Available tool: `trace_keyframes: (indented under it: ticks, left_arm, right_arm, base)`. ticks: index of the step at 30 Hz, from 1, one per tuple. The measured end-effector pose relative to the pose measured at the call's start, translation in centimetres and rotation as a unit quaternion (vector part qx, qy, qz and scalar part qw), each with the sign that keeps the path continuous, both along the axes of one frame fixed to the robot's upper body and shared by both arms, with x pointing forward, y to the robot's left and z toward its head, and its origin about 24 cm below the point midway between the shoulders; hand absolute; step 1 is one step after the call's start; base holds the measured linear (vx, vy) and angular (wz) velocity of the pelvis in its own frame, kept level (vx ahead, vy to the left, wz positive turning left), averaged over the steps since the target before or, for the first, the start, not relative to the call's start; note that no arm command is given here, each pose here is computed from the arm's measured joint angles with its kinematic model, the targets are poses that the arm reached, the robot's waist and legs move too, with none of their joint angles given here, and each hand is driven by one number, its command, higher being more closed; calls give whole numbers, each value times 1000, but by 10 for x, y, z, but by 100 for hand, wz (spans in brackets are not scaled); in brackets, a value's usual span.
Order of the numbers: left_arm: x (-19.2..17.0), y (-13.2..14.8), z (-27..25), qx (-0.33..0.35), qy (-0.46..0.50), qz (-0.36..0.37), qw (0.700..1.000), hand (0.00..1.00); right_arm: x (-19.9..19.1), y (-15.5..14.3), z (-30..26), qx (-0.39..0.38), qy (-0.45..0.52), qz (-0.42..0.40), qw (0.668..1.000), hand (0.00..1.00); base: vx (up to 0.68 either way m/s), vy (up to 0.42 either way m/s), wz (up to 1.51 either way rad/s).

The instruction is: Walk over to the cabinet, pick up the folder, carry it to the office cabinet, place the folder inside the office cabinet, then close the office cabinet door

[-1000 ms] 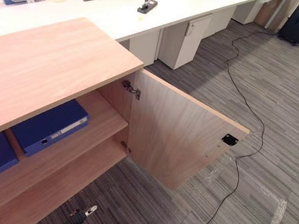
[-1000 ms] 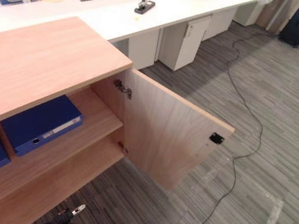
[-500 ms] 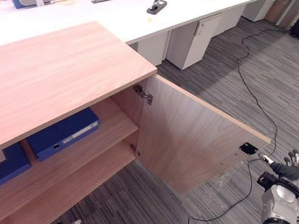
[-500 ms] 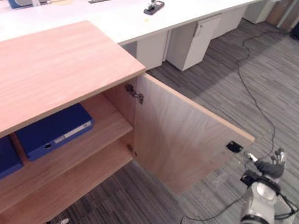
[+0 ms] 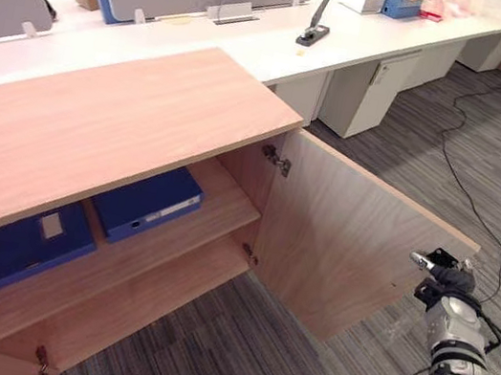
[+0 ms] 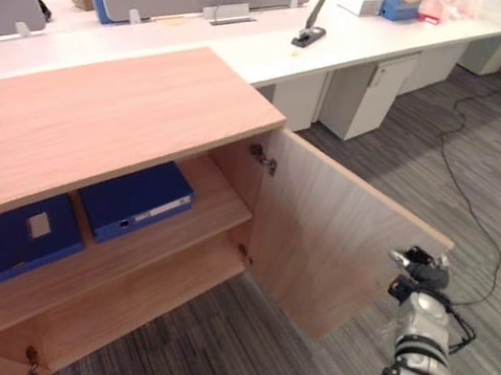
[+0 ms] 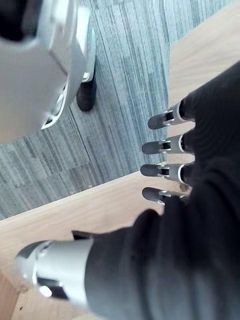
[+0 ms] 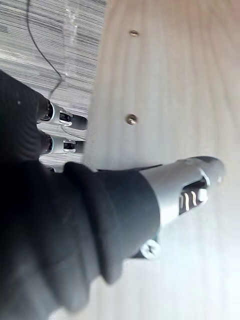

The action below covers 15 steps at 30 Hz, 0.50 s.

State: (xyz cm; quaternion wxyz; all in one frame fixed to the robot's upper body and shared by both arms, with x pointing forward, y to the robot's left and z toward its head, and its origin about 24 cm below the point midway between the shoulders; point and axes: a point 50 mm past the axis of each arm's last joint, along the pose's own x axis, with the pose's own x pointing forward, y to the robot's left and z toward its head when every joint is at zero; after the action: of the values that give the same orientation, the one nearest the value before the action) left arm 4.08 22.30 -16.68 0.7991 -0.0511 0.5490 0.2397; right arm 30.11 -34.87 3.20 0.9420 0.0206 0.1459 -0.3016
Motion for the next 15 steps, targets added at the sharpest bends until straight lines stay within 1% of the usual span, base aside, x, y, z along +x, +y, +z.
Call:
trace_keyframes:
  ticks: [3, 6, 8, 10, 11, 12, 13, 15]
  left_arm:
    - [-8, 0, -1, -5, 9, 5, 1000, 0]
    - [-7, -1, -1, -10, 6, 3, 1000, 0]
    - [-3, -2, -1, -12, 1, -4, 1000, 0]
    - [2, -3, 0, -16, -6, -13, 1000, 0]
    - [5, -3, 0, -18, -11, -19, 1000, 0]
    - [6, -3, 0, -20, -14, -25, 999, 0]
    - [6, -3, 0, -21, -14, -26, 999, 0]
    - [7, -1, 1, -20, -17, -29, 999, 0]
  right_arm:
    - [3, 6, -2, -1, 8, 30, 1000, 0]
    - [7, 16, -4, -35, 37, 84, 995, 0]
    - [10, 19, -2, -111, 86, 141, 980, 0]
    - [9, 19, 2, -181, 130, 205, 953, 0]
    - [6, 20, 3, -216, 151, 246, 933, 0]
    - [5, 24, 5, -242, 162, 284, 913, 0]
    - [6, 28, 6, -255, 166, 304, 903, 0]
    - [2, 47, 9, -299, 175, 392, 852, 0]
  base:
    - [-92, -2, -2]
    - [-45, -7, -11]
    - [-4, -3, -9]
    - [8, -1, -15]
    - [-4, -7, -24]
    - [-17, -7, -28]
    - [-33, -11, -36]
    - [-39, -20, -42]
